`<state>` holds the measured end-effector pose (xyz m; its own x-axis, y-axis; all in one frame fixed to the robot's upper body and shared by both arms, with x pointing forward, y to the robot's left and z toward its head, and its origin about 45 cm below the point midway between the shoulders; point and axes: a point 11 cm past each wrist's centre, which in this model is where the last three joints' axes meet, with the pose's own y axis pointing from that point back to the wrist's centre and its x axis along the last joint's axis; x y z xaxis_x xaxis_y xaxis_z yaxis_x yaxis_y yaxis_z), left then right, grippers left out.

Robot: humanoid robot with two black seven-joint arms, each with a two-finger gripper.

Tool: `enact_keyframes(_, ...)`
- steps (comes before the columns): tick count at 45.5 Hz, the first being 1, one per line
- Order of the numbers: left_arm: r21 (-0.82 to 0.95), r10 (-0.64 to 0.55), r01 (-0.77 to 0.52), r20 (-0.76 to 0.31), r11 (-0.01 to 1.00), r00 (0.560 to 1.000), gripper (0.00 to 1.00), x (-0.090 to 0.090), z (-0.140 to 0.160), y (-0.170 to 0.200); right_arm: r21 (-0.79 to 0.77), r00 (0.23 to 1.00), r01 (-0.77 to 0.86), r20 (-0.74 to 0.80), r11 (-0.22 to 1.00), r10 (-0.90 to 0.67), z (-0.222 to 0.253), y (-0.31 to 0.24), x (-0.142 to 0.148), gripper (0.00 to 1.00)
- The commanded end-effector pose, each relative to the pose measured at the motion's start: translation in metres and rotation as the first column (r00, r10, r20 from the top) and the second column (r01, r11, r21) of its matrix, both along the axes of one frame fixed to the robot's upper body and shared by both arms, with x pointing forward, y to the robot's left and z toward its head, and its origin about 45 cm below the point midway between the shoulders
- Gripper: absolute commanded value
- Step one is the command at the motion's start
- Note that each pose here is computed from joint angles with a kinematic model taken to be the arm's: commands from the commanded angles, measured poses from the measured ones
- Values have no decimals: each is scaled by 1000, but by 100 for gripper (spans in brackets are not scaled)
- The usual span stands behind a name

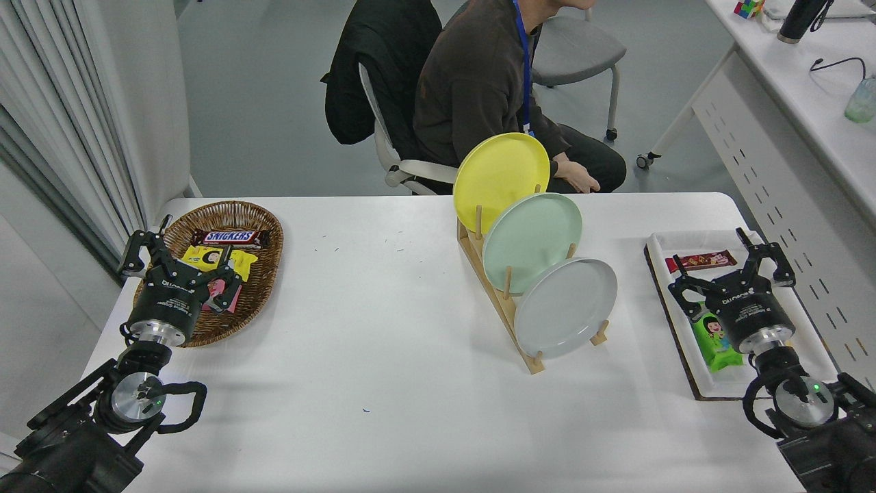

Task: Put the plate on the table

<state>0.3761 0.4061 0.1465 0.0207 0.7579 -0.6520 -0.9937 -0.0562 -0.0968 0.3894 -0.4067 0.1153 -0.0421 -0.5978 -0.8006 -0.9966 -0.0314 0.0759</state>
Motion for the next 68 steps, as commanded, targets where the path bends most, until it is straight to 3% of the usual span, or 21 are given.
enact_keyframes(1, 0, 0, 0, 0, 1000, 1000, 98, 0, 0, 0, 1, 1000, -7, -2, 1000, 7, -1, 3, 1, 99)
enact_keyframes(33, 0, 0, 0, 0, 1000, 1000, 98, 0, 0, 0, -28, 997, 31, -69, 999, -33, -18, -8, -10, 99)
enact_keyframes(68, 0, 0, 0, 0, 1000, 1000, 98, 0, 0, 0, -50, 998, 49, -39, 998, -51, -3, -25, -5, 99)
